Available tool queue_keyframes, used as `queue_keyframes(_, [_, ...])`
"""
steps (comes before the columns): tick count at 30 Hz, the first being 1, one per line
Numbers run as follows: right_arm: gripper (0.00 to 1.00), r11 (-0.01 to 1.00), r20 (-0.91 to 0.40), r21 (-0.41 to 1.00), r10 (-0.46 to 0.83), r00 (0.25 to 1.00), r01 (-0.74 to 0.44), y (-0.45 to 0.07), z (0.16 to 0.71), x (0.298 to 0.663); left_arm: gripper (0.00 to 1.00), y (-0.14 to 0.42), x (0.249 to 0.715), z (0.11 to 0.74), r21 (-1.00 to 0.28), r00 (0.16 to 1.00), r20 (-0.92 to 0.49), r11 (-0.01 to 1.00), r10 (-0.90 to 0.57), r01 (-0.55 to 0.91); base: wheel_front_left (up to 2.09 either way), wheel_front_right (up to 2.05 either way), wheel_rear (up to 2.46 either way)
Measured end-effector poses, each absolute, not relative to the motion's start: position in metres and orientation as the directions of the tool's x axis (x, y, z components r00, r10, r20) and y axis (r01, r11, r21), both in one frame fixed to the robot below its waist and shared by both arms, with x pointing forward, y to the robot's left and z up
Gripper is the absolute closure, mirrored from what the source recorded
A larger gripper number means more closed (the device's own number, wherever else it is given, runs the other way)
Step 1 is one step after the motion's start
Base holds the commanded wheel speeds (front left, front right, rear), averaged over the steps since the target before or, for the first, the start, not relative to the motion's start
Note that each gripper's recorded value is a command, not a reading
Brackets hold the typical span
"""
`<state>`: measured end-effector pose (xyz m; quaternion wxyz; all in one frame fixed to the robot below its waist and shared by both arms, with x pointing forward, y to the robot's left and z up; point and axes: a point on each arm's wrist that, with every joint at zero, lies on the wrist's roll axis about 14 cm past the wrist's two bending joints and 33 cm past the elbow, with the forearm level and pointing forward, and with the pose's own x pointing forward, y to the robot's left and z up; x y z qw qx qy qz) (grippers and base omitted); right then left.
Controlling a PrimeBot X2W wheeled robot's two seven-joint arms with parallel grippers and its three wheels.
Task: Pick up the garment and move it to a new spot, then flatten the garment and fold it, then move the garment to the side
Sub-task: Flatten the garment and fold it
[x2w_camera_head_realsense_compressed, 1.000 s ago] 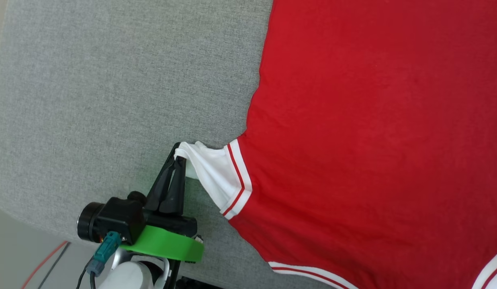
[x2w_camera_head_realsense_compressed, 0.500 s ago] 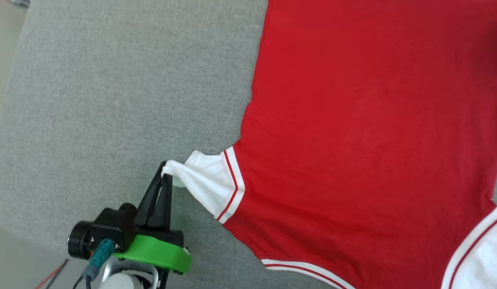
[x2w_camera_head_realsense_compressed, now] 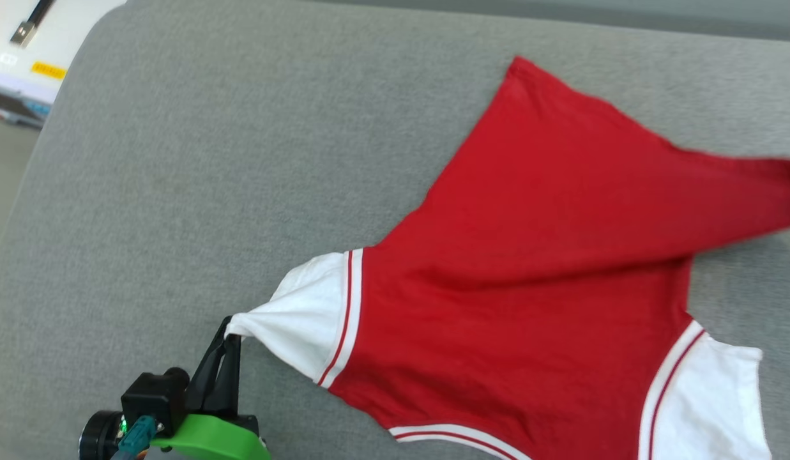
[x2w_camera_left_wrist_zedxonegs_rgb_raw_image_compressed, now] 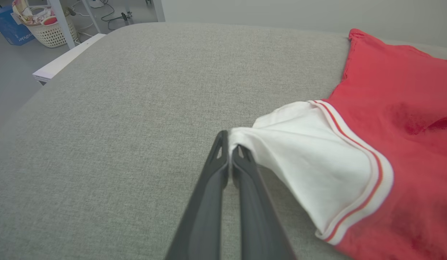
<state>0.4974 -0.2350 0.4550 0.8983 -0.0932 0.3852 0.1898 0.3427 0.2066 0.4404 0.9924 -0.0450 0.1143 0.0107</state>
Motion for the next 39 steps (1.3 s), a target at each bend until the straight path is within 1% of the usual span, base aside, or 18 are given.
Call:
queue_keyframes(4, [1.00,0.934,-0.750,0.009,0.243,0.615,-0.357,-0.259,0.444,0.454,1.00,0.201,0.343,0.444,-0.094,0.976,-0.216,0.996,-0.014,-0.007,0.00,0.00,0.00])
queue_keyframes(8, [1.00,0.956,-0.783,0.055,0.221,0.581,-0.289,-0.277,0.428,0.407,1.00,0.194,0.346,0.450,-0.098,0.981,-0.191,0.995,-0.041,0.022,0.00,0.00,0.00])
queue_keyframes(14, [1.00,0.970,-0.835,0.161,0.231,0.500,-0.179,-0.279,0.391,0.333,1.00,0.189,0.348,0.453,-0.099,0.982,-0.179,0.994,-0.065,0.048,0.00,0.00,0.00])
queue_keyframes(16, [1.00,0.972,-0.858,0.189,0.231,0.458,-0.137,-0.277,0.375,0.308,1.00,0.188,0.348,0.451,-0.097,0.980,-0.185,0.994,-0.070,0.052,0.00,0.00,0.00])
queue_keyframes(20, [1.00,0.970,-0.884,0.235,0.241,0.401,-0.067,-0.271,0.356,0.281,1.00,0.187,0.348,0.447,-0.098,0.977,-0.197,0.993,-0.076,0.058,0.00,0.00,0.00])
queue_keyframes(22, [1.00,0.974,-0.894,0.212,0.224,0.388,-0.075,-0.273,0.353,0.278,1.00,0.187,0.347,0.445,-0.098,0.976,-0.205,0.994,-0.077,0.058,0.00,0.00,0.00])
queue_keyframes(23, [0.95,0.975,-0.892,0.209,0.219,0.394,-0.069,-0.273,0.353,0.279,1.00,0.187,0.347,0.444,-0.098,0.975,-0.207,0.994,-0.077,0.057,0.00,0.00,0.00])
queue_keyframes(24, [0.84,0.974,-0.889,0.217,0.223,0.400,-0.060,-0.271,0.353,0.280,1.00,0.187,0.347,0.443,-0.098,0.975,-0.209,0.994,-0.077,0.057,0.00,0.00,0.00])
queue_keyframes(25, [0.47,0.973,-0.884,0.226,0.224,0.410,-0.046,-0.271,0.354,0.281,1.00,0.186,0.347,0.443,-0.098,0.975,-0.209,0.994,-0.078,0.058,0.00,0.00,0.00])
queue_keyframes(26, [0.00,0.973,-0.874,0.229,0.220,0.434,-0.033,-0.272,0.357,0.287,1.00,0.186,0.347,0.443,-0.098,0.975,-0.208,0.993,-0.079,0.060,0.00,0.00,0.00])
queue_keyframes(28, [0.00,0.975,-0.856,0.220,0.209,0.474,-0.033,-0.275,0.365,0.297,1.00,0.185,0.348,0.444,-0.099,0.975,-0.204,0.993,-0.082,0.063,0.00,0.00,0.00])
queue_keyframes(29, [0.00,0.977,-0.838,0.212,0.202,0.507,-0.040,-0.277,0.373,0.306,1.00,0.184,0.348,0.444,-0.099,0.976,-0.202,0.993,-0.084,0.065,0.00,0.00,0.00])
queue_keyframes(33, [0.00,0.980,-0.714,0.174,0.190,0.674,-0.092,-0.282,0.423,0.360,1.00,0.183,0.349,0.445,-0.101,0.976,-0.198,0.993,-0.086,0.067,0.00,0.00,0.00])
queue_keyframes(35, [0.00,0.980,-0.644,0.151,0.198,0.739,-0.131,-0.280,0.450,0.385,1.00,0.182,0.350,0.446,-0.102,0.977,-0.195,0.992,-0.090,0.071,0.00,0.00,0.00])
queue_keyframes(37, [0.00,0.976,-0.582,0.113,0.216,0.784,-0.185,-0.272,0.476,0.406,1.00,0.180,0.353,0.449,-0.106,0.978,-0.185,0.992,-0.093,0.074,0.00,0.00,0.00])
queue_keyframes(39, [0.00,0.969,-0.542,0.078,0.237,0.806,-0.233,-0.264,0.495,0.423,1.00,0.179,0.355,0.451,-0.103,0.980,-0.177,0.992,-0.095,0.078,0.00,0.00,0.00])
